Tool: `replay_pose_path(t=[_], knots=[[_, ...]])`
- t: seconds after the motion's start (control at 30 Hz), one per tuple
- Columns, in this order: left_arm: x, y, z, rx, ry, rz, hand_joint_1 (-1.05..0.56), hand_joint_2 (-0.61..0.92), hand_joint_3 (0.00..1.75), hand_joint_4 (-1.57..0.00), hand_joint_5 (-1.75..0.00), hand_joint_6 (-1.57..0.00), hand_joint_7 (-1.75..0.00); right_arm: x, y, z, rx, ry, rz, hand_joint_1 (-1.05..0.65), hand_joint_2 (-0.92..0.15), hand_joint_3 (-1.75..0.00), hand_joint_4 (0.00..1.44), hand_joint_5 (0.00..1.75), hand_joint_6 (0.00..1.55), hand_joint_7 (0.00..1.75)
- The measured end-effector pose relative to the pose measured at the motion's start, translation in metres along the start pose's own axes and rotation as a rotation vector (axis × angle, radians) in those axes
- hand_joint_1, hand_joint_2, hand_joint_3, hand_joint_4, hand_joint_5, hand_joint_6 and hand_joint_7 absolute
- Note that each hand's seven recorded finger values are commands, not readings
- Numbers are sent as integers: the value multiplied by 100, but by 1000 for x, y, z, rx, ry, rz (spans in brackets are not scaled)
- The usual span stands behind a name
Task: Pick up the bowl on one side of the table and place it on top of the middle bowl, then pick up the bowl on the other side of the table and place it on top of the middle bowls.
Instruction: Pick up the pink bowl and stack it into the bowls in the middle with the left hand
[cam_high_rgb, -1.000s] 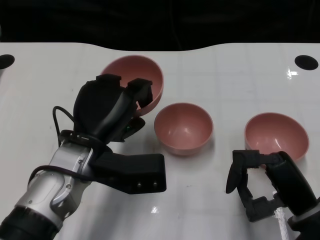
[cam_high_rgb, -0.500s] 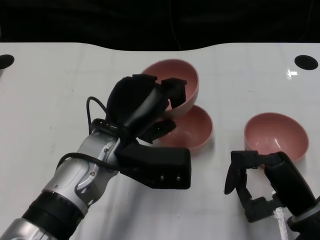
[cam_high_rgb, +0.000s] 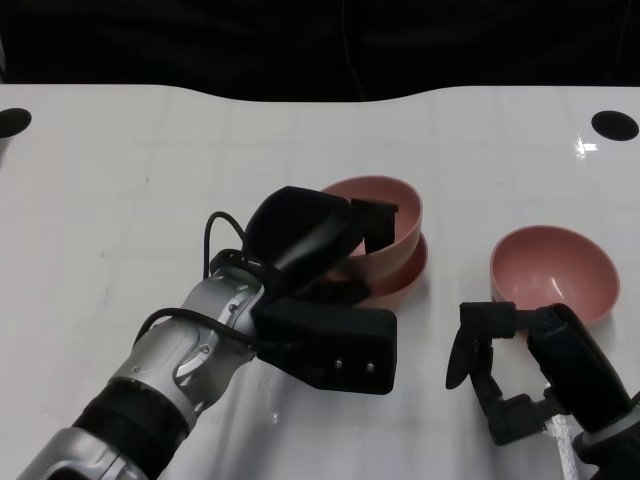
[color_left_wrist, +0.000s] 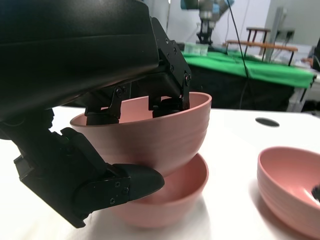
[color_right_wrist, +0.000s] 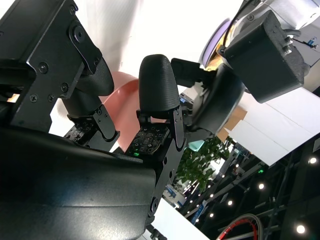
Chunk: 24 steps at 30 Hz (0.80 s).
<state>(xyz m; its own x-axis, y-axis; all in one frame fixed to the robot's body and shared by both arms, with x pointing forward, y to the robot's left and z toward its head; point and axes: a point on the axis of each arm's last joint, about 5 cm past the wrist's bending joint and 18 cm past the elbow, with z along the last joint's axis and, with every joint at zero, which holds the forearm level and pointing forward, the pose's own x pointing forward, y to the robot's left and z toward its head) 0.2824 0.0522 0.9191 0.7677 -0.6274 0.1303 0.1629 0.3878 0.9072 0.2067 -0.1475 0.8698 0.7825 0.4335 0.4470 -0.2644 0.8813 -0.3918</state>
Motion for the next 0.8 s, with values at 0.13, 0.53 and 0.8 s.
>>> replay_pose_path(t=[0.13, 0.53, 0.8], knots=[[0, -2, -1, -31, -4, -101, -41, 90, 33, -32, -63, -36, -27, 0, 0, 0, 0, -1, 1, 22, -5, -175, 99, 174, 97, 132], [-3, 24, -2, 99, 22, -168, -89, 92, 62, 0, -32, -13, -2, 0, 0, 1, 1, -4, 6, 21, -4, -175, 99, 174, 97, 132], [-27, 41, -7, 137, 37, -76, -82, 92, 58, 0, -34, -15, -3, 0, 0, 1, -1, -4, 7, 23, -4, -175, 100, 175, 98, 133]])
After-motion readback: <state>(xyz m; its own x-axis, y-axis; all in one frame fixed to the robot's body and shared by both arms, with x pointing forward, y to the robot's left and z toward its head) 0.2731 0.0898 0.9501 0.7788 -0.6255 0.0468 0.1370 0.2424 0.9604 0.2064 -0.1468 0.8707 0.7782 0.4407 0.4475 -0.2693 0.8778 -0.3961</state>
